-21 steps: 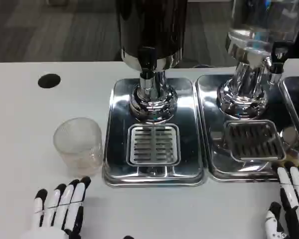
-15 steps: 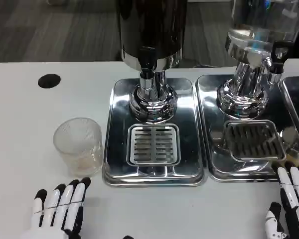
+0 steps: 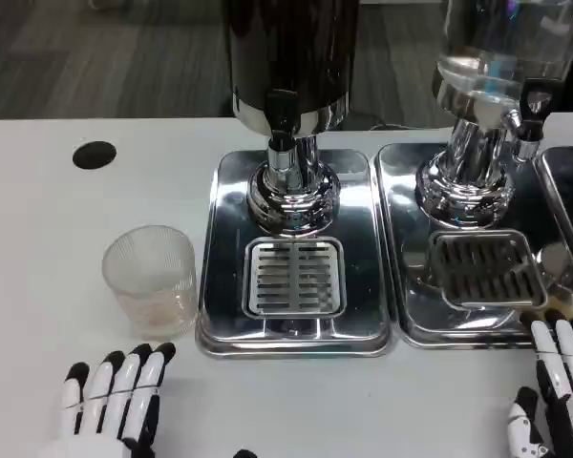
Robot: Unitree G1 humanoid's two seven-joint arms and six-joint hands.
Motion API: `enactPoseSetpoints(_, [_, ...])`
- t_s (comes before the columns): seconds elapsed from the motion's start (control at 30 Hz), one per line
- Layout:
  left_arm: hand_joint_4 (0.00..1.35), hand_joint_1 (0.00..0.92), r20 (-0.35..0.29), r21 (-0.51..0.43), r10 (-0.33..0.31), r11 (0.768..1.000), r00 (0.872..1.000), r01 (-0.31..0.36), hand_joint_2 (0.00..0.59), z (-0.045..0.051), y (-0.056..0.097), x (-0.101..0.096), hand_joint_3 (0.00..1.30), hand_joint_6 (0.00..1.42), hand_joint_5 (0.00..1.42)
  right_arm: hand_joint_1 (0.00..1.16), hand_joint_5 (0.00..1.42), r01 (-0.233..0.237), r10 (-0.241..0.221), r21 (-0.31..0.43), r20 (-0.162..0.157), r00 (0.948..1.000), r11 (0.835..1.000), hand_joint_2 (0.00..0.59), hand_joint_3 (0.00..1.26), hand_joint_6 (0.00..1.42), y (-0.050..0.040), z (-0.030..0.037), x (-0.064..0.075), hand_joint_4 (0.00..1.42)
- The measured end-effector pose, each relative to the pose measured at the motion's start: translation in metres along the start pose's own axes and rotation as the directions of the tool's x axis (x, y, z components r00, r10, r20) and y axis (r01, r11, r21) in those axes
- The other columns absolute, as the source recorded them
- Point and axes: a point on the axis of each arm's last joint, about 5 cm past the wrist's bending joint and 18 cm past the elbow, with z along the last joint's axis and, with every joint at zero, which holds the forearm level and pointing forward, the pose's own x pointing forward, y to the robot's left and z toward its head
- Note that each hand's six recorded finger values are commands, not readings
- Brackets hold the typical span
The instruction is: Grasp the cup under the faucet to collect the drink, then remove the cup.
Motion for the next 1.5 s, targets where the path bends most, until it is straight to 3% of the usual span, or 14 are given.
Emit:
enactPoseSetpoints(0.3, [0.0,0.0,0.016,-0.01,0.01,1.0,1.0,-0.01,0.137,-0.0017,-0.001,0.003,0.16,0.0,0.07,0.04,0.0,0.019,-0.019,-0.022,0.016,0.9997,1.0,0.586,0.05,0.0,-0.0038,0.0041,0.0,0.0])
enactPoseSetpoints(0.63, [0.0,0.0,0.045,-0.04,0.009,0.999,0.999,-0.007,0.137,-0.0025,-0.004,0.008,0.17,0.0,0.07,0.04,0.0,0.015,-0.016,-0.05,-0.007,0.9998,0.999,0.586,0.05,0.0,-0.0087,0.0055,-0.008,0.0])
enactPoseSetpoints(0.73, [0.0,0.0,0.058,-0.053,0.014,0.999,0.998,-0.011,0.109,-0.0024,-0.004,0.008,0.21,0.02,0.1,0.04,0.0,0.017,-0.018,-0.056,-0.016,0.9997,0.998,0.586,0.05,0.0,-0.0095,0.0048,-0.009,0.0])
enactPoseSetpoints(0.83, [0.0,0.0,0.059,-0.053,0.045,0.998,0.997,-0.042,0.083,-0.0031,0.0,0.009,0.25,0.05,0.13,0.04,0.0,0.016,-0.017,-0.057,-0.016,0.9997,0.998,0.586,0.05,0.0,-0.0094,0.0052,-0.01,0.0])
enactPoseSetpoints(0.93, [0.0,0.0,0.058,-0.057,0.147,0.988,0.988,-0.143,0.072,-0.0043,0.008,0.013,0.27,0.07,0.15,0.04,0.0,0.017,-0.018,-0.055,-0.021,0.9996,0.998,0.586,0.05,0.0,-0.0086,0.0067,-0.01,0.0])
enactPoseSetpoints(1.0, [0.0,0.0,0.057,-0.065,0.173,0.983,0.983,-0.169,0.062,-0.0046,0.011,0.014,0.27,0.07,0.15,0.04,0.0,0.016,-0.017,-0.052,-0.02,0.9996,0.999,0.586,0.05,0.0,-0.0082,0.0075,-0.01,0.0])
enactPoseSetpoints(1.2, [0.0,0.0,-0.008,-0.122,0.245,0.962,0.97,-0.244,0.04,-0.0101,0.021,0.021,0.23,0.07,0.14,0.04,0.0,0.016,-0.017,-0.039,-0.021,0.9996,0.999,0.586,0.05,0.0,-0.0065,0.0108,-0.009,0.0])
enactPoseSetpoints(1.33, [0.0,0.0,-0.053,-0.127,0.253,0.958,0.966,-0.257,0.04,-0.0169,0.027,0.031,0.23,0.07,0.14,0.04,0.0,0.019,-0.019,-0.037,-0.021,0.9996,0.999,0.586,0.05,0.0,-0.0064,0.0112,-0.008,0.0])
enactPoseSetpoints(1.5, [0.0,0.0,-0.093,-0.115,0.24,0.961,0.966,-0.25,0.026,-0.0292,0.038,0.059,0.14,0.07,0.12,0.04,0.0,0.015,-0.015,-0.037,-0.023,0.9996,0.999,0.586,0.05,0.0,-0.0056,0.0109,-0.008,0.0])
